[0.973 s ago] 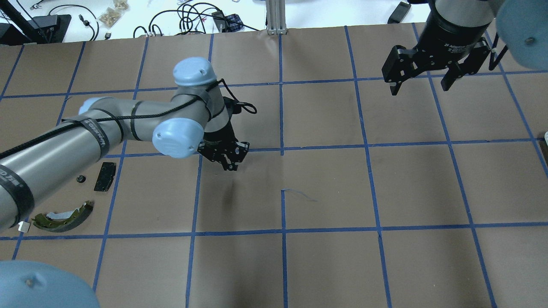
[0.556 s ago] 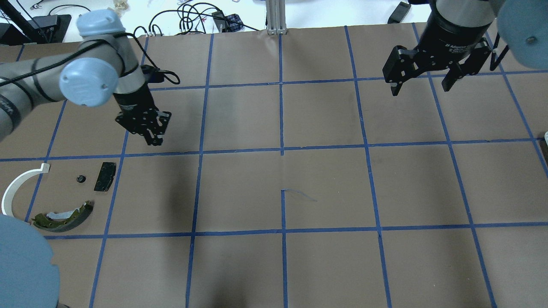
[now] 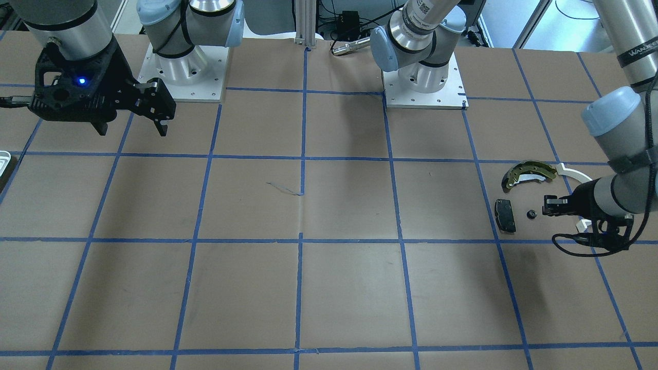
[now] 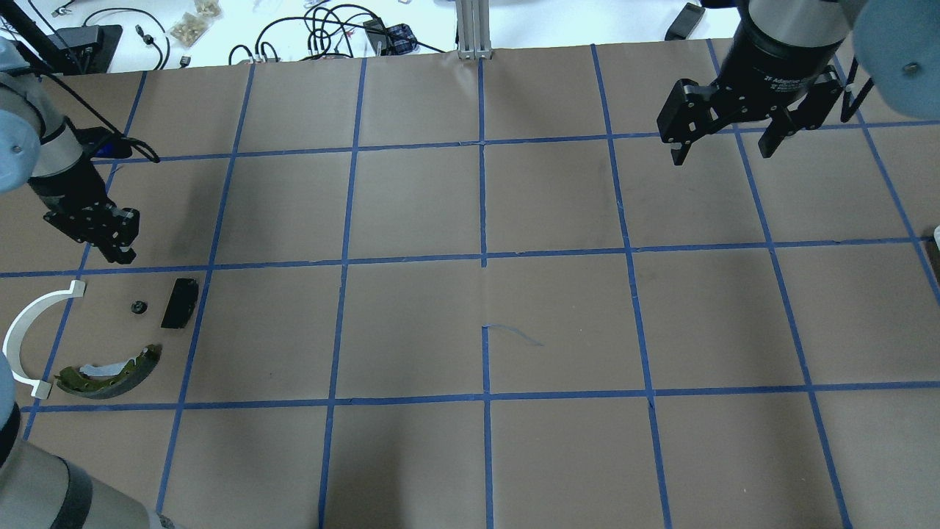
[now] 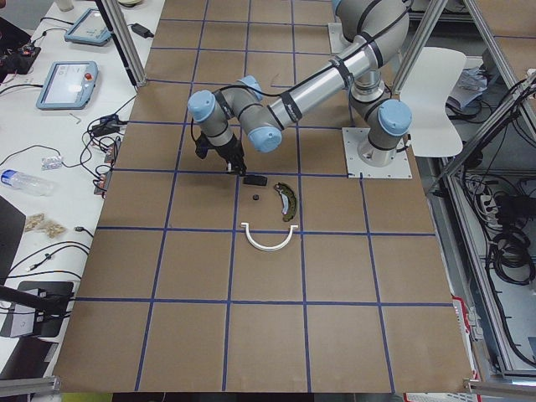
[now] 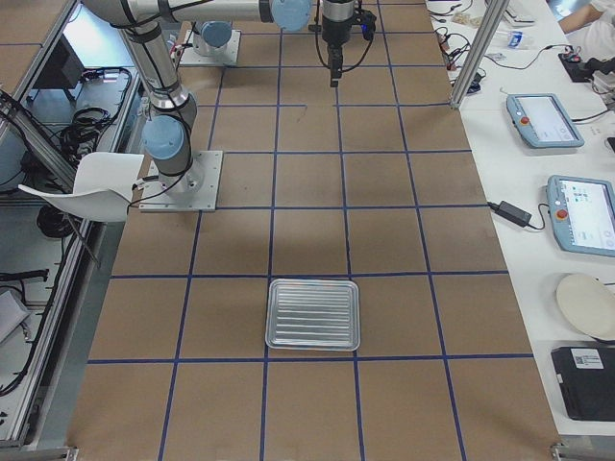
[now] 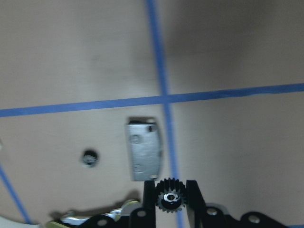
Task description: Place bearing gear from tray to pile
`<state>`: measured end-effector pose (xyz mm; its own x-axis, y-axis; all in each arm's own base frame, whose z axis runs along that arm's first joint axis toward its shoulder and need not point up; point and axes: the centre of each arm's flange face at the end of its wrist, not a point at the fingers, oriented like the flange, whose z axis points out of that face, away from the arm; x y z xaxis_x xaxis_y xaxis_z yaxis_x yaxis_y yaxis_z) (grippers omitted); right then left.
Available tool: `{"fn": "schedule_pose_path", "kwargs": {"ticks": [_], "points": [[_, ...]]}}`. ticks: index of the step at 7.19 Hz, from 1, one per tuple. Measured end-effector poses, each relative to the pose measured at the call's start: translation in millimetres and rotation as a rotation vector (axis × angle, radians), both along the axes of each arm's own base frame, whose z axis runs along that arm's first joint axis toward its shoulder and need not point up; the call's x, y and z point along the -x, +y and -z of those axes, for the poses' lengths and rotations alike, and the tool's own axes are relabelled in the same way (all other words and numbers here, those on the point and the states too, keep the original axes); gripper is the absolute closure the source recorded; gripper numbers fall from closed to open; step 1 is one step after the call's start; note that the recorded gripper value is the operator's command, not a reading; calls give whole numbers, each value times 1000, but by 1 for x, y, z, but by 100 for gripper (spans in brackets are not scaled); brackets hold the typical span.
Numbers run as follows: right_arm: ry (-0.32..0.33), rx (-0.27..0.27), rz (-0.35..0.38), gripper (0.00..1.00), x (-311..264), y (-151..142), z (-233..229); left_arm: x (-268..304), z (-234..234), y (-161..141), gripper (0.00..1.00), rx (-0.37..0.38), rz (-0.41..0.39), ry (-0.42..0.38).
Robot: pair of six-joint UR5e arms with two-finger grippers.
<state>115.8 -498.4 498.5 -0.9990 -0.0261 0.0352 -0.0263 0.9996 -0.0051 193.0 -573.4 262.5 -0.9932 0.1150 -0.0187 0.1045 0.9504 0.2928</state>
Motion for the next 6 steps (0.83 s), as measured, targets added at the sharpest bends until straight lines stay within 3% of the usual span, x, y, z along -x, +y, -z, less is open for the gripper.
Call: {"fn": "schedule_pose_path", "kwargs": {"ticks": [2, 6], "points": [[-1, 1, 0, 0, 0, 1, -1, -37, 31, 6, 100, 2, -1, 9], [-1, 3, -1, 0, 0, 1, -2, -48, 67, 6, 100, -38, -7, 35]]}}
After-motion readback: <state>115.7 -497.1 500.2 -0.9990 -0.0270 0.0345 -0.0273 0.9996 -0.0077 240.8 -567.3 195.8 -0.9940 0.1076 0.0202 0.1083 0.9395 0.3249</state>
